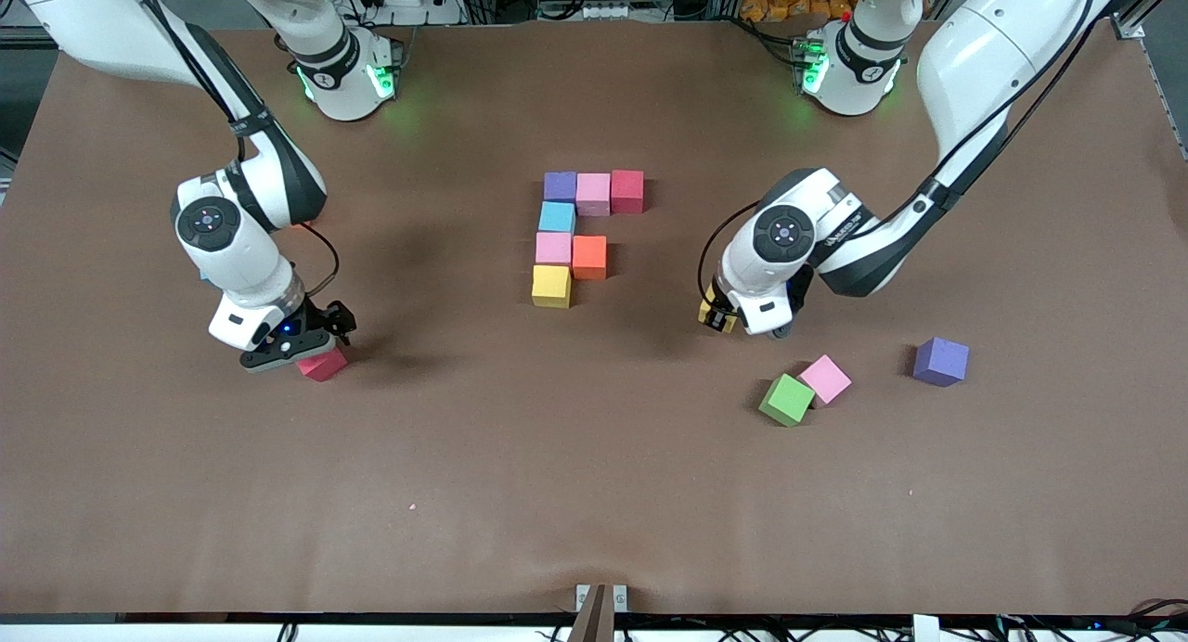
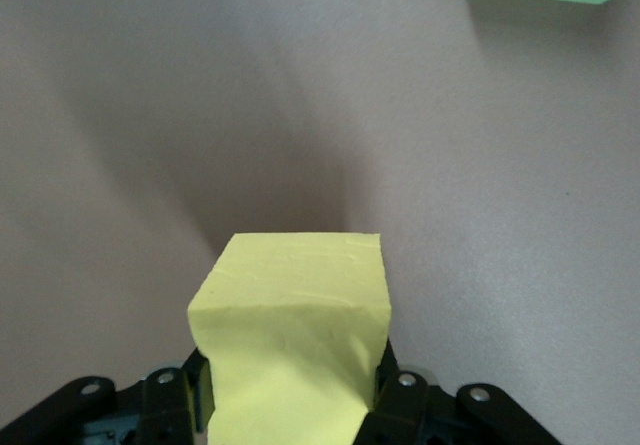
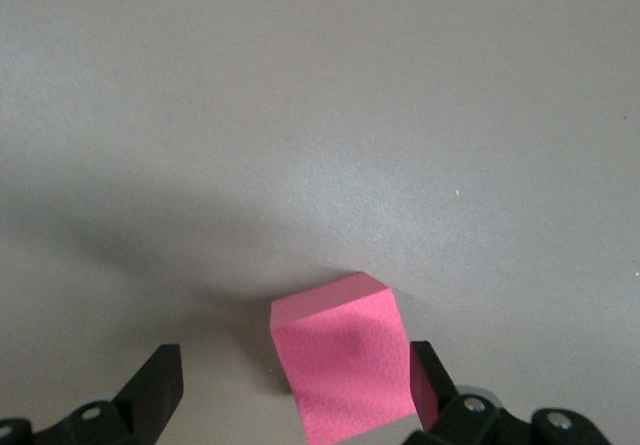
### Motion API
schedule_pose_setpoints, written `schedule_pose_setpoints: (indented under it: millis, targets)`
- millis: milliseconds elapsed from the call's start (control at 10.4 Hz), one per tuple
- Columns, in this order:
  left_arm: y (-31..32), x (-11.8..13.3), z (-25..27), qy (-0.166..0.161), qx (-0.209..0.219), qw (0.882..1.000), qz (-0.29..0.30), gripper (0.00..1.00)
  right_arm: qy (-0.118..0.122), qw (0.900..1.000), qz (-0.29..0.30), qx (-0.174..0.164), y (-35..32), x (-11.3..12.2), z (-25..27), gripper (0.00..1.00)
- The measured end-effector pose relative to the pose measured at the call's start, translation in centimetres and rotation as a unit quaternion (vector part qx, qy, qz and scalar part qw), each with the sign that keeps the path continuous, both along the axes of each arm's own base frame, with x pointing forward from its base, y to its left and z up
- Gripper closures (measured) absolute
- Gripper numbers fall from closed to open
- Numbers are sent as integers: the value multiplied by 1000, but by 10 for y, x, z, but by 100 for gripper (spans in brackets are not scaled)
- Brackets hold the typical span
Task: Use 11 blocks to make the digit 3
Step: 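Grasp the red cube with the right gripper while the left gripper carries yellow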
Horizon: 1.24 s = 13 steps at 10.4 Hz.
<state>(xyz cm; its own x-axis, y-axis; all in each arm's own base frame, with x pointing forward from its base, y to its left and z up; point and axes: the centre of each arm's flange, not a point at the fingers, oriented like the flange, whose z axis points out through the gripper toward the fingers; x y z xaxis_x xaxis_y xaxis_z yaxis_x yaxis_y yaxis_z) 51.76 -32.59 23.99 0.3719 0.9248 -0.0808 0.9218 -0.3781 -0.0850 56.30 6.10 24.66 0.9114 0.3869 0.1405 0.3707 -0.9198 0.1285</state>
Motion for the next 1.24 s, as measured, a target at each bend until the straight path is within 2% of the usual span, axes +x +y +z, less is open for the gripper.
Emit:
schedule_pose_setpoints:
  millis: [383,575,766,958,1245]
  targets:
    - [-10,-10,2,7,8,996,88,41,-19,1000,7,14,-21,0,-15,0]
    - [-20,-17,6,9,8,992,123,41,-12,1000,14,18,-24,-2,-27,0]
    - [-34,-28,8,9,2,991,130,41,-3,999,32,21,-25,-4,-41,0]
    - [-54,-49,2,7,-13,992,128,41,4,998,59,21,-25,-6,-50,0]
    - [-71,-66,-2,-20,-30,991,130,41,10,997,73,20,-30,-7,-57,0]
